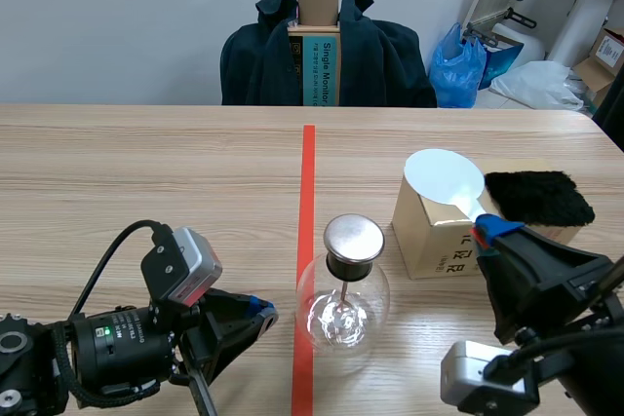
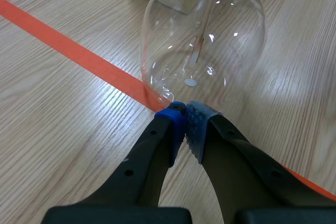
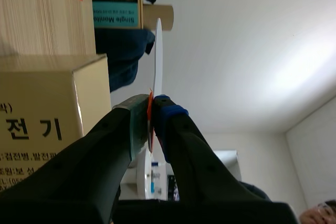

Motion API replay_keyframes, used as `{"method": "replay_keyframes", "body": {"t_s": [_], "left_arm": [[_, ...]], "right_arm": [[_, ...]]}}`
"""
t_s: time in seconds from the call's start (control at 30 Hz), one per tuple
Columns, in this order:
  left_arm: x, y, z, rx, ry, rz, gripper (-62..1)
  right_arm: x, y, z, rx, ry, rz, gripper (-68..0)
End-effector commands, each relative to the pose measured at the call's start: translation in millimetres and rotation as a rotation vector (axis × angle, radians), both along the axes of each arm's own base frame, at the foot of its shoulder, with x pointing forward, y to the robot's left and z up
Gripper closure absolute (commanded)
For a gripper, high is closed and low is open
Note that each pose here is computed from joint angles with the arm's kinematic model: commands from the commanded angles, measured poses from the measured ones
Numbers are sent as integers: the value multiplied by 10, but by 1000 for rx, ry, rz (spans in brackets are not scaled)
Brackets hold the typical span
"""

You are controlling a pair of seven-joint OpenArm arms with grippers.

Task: Do the electroscope experiment.
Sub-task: 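Move the plate toward and away from the electroscope, then put the plate down on the right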

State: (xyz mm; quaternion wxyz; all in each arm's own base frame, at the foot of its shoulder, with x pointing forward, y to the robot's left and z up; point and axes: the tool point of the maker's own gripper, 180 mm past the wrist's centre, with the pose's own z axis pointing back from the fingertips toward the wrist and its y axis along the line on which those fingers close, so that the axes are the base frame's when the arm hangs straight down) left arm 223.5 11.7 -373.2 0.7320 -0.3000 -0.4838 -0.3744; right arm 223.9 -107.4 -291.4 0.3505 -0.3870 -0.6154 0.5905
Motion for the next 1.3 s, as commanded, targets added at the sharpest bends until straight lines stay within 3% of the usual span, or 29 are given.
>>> {"method": "replay_keyframes", "body": {"t_s": [0.0, 0.37, 0.63, 0.8, 1.07, 1.27], "left_arm": [[23, -44, 96, -32, -20, 4, -17], [49, -17, 104, -29, -25, 13, -17], [145, 87, 135, -21, -42, 44, -17], [145, 103, 125, -15, -40, 45, -17], [121, 75, 195, -24, -54, 30, -17], [74, 52, 354, -39, -87, 14, -17]], "right_arm": [[62, -70, 87, -1, -30, -27, -8], [193, -456, 94, 2, -26, -236, -8], [270, -531, 105, 6, -17, -251, -9], [357, -503, 57, -3, 0, -216, -9], [444, -463, -208, -10, 76, -181, -9], [513, -410, -267, 11, 88, -166, -9]]}}
